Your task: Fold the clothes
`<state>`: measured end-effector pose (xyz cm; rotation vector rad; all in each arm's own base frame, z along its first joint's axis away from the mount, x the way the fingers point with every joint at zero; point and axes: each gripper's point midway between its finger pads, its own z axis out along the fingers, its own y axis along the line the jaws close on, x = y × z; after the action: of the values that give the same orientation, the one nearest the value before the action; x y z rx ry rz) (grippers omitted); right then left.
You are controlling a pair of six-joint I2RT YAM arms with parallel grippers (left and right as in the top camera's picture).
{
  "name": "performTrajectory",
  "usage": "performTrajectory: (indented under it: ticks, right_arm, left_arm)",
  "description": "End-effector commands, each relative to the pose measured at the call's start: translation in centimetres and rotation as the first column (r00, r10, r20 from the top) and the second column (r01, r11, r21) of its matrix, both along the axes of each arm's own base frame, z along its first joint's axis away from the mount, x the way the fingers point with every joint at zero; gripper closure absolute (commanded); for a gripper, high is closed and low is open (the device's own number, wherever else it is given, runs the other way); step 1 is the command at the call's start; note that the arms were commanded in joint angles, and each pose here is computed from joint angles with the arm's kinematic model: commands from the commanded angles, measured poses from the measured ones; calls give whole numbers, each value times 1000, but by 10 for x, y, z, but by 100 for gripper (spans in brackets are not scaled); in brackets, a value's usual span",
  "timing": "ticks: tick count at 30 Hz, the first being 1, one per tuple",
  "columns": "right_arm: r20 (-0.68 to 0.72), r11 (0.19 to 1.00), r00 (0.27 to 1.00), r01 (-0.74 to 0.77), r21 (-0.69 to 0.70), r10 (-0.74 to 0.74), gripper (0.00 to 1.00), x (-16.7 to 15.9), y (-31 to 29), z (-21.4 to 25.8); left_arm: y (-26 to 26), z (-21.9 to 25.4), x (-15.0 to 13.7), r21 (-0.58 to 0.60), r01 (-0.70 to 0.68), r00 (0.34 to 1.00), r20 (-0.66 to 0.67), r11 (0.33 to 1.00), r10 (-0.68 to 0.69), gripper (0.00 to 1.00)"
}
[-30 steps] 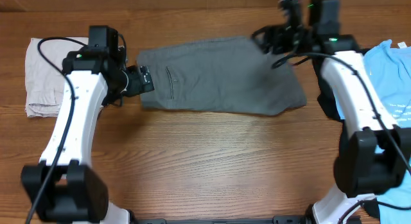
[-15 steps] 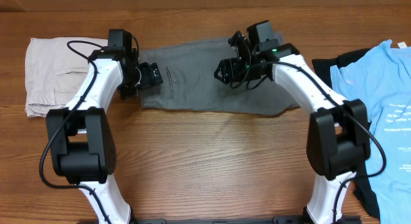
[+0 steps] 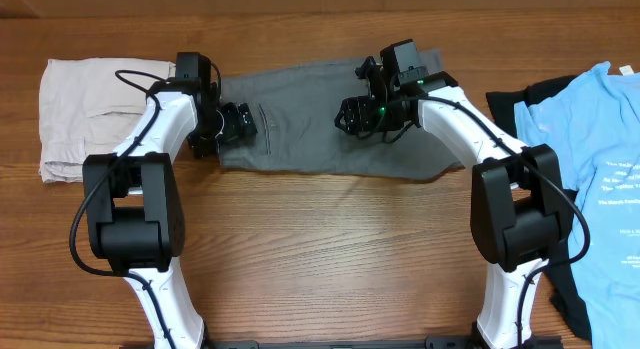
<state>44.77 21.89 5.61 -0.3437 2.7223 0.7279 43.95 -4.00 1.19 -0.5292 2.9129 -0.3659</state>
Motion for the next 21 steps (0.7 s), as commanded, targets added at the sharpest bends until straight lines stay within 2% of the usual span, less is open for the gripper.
performTrajectory:
  ticks: [1, 7, 10, 13, 17, 18, 19, 21]
  right_arm:
    - [7, 1000, 1000, 7, -1, -7, 21, 2, -1, 2]
    - [7, 1000, 1000, 7, -2, -7, 21, 1, -1, 2]
    - [7, 1000, 1000, 7, -2, -7, 21, 1, -1, 2]
    - [7, 1000, 1000, 7, -2, -7, 21, 1, -1, 2]
    - [7, 1000, 1000, 7, -1, -7, 21, 1, -1, 2]
    - [7, 1000, 1000, 7, -1, -7, 19, 1, -1, 2]
    - [5, 1000, 1000, 4, 4, -4, 16, 1, 0, 2]
    - [0, 1000, 1000, -4, 20, 4, 12, -1, 3, 4]
  left_arm:
    - [-17, -23, -10, -20, 29, 998, -59, 999, -30, 11]
    - [-27, -23, -9, -14, 61, 997, -48, 998, -62, 18]
    - [-25, -23, -9, 3, 59, 997, -49, 998, -59, 26]
    - [-22, -24, -10, 16, 58, 997, -54, 998, -57, 43]
    - [-20, -25, -10, 30, 57, 997, -55, 998, -55, 56]
    - [-20, -25, -10, 31, 57, 997, -55, 998, -55, 62]
    - [-20, -25, -10, 31, 62, 997, -54, 998, -61, 69]
    - [-20, -25, -10, 32, 63, 997, -52, 997, -62, 96]
